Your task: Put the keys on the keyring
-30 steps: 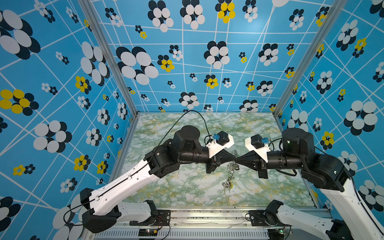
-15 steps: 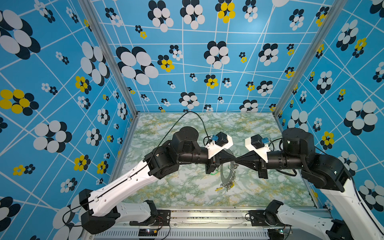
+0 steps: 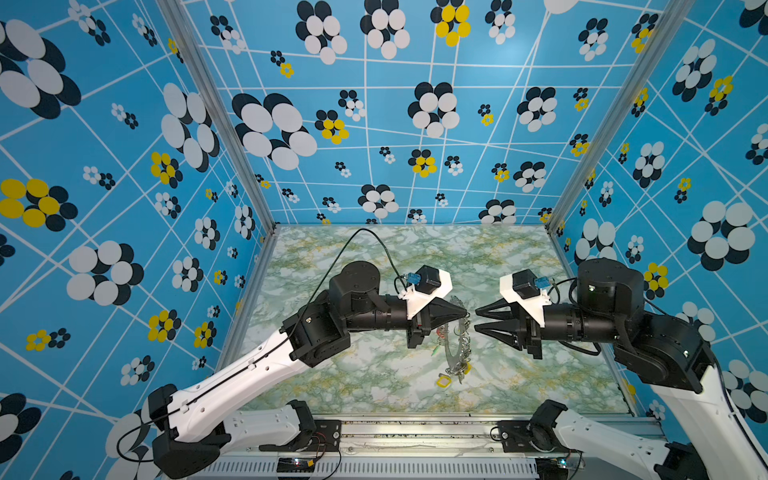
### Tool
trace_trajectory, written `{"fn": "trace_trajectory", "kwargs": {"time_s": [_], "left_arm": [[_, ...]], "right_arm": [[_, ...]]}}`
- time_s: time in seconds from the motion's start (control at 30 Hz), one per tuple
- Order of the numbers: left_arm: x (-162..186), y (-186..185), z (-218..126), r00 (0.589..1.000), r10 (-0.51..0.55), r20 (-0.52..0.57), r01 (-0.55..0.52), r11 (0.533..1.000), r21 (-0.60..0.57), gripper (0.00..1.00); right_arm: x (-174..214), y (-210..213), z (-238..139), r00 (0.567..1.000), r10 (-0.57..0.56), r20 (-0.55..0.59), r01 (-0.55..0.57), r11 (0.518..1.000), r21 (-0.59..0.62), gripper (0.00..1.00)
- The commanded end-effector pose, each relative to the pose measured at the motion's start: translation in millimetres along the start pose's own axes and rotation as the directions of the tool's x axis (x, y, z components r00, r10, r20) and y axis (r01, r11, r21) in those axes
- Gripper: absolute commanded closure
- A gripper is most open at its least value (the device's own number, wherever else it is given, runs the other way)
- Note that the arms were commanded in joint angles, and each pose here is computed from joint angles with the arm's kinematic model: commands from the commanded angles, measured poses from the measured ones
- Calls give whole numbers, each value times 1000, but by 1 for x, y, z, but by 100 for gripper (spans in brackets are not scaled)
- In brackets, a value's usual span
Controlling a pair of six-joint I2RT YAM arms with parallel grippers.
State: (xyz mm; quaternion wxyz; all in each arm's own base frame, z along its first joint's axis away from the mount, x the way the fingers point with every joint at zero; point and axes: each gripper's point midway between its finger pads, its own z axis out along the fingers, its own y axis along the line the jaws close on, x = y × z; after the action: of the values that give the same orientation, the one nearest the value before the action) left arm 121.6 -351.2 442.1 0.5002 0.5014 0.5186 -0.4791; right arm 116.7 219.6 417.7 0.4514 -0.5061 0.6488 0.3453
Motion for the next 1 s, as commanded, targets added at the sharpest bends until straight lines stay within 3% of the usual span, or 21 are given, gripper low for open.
{"fn": "trace_trajectory", "kwargs": {"time_s": [0.0, 0.47, 0.73, 0.97], "left_arm": [[-35, -6, -9, 989, 45, 143, -49, 999, 20, 100], [-44, -5, -6, 980, 38, 194, -47, 998, 42, 100], [-44, -5, -5, 978, 31, 206, -42, 998, 50, 100], [-43, -5, -4, 975, 28, 220, -41, 998, 53, 100]], "right_arm": [[-4, 3, -1, 999, -21, 27, 21, 1000, -9, 65], [-5, 4, 6, 999, -24, 45, 26, 999, -33, 66], [-11, 4, 3, 996, -32, 80, 34, 999, -29, 74], [-17, 9, 0, 994, -31, 101, 35, 998, -44, 76]]}}
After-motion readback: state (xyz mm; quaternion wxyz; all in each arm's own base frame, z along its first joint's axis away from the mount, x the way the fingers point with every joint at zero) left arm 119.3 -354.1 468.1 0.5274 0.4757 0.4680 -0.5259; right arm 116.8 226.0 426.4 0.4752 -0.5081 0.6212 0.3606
